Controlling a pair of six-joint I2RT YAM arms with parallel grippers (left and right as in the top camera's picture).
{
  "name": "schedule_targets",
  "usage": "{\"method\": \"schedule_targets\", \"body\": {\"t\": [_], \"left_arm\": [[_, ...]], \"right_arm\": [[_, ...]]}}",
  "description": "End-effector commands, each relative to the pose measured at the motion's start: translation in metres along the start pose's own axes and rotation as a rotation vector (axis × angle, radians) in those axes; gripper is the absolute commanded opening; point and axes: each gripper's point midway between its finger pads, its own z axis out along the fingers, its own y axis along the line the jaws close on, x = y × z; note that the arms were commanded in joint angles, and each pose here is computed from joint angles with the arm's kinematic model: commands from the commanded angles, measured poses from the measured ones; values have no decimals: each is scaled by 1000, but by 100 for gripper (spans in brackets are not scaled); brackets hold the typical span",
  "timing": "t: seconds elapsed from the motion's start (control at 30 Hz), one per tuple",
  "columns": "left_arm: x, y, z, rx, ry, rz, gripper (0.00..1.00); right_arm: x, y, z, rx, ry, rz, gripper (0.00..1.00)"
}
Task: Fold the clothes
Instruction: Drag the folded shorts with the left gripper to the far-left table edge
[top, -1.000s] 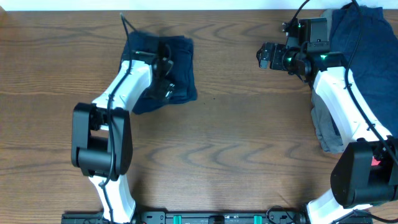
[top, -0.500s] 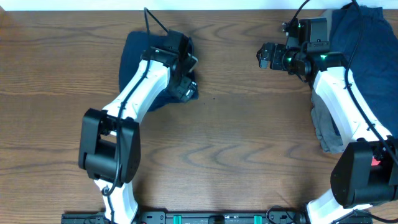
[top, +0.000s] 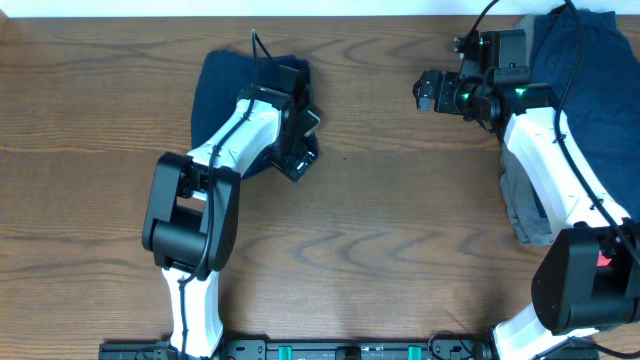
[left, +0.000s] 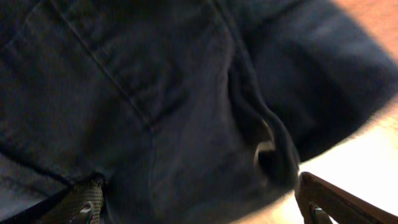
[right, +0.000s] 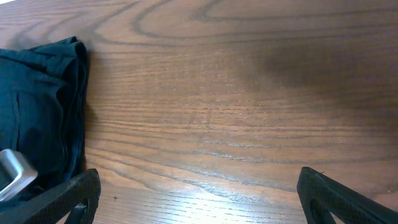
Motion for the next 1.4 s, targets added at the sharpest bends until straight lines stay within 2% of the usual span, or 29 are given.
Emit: {"method": "schedule_targets", "body": {"t": [0.0, 0.13, 0.47, 0.7, 1.03, 1.37], "left_arm": [[19, 19, 21, -28, 71, -21, 98], [30, 48, 34, -75, 93, -77, 98], [31, 121, 65, -148, -19, -238, 98], [24, 147, 68, -189, -97, -357, 98], [19, 159, 66, -218, -134, -326, 98], [51, 188, 67, -223, -104, -388, 98]], "right_arm": [[6, -5, 4, 12, 17, 10, 99], [6, -5, 4, 13, 17, 10, 99], [15, -10, 17, 23, 51, 16, 99], [30, -9, 43, 24, 101, 10, 99], [25, -6, 47, 15, 80, 1, 99], [26, -6, 47, 16, 83, 2, 99]]}}
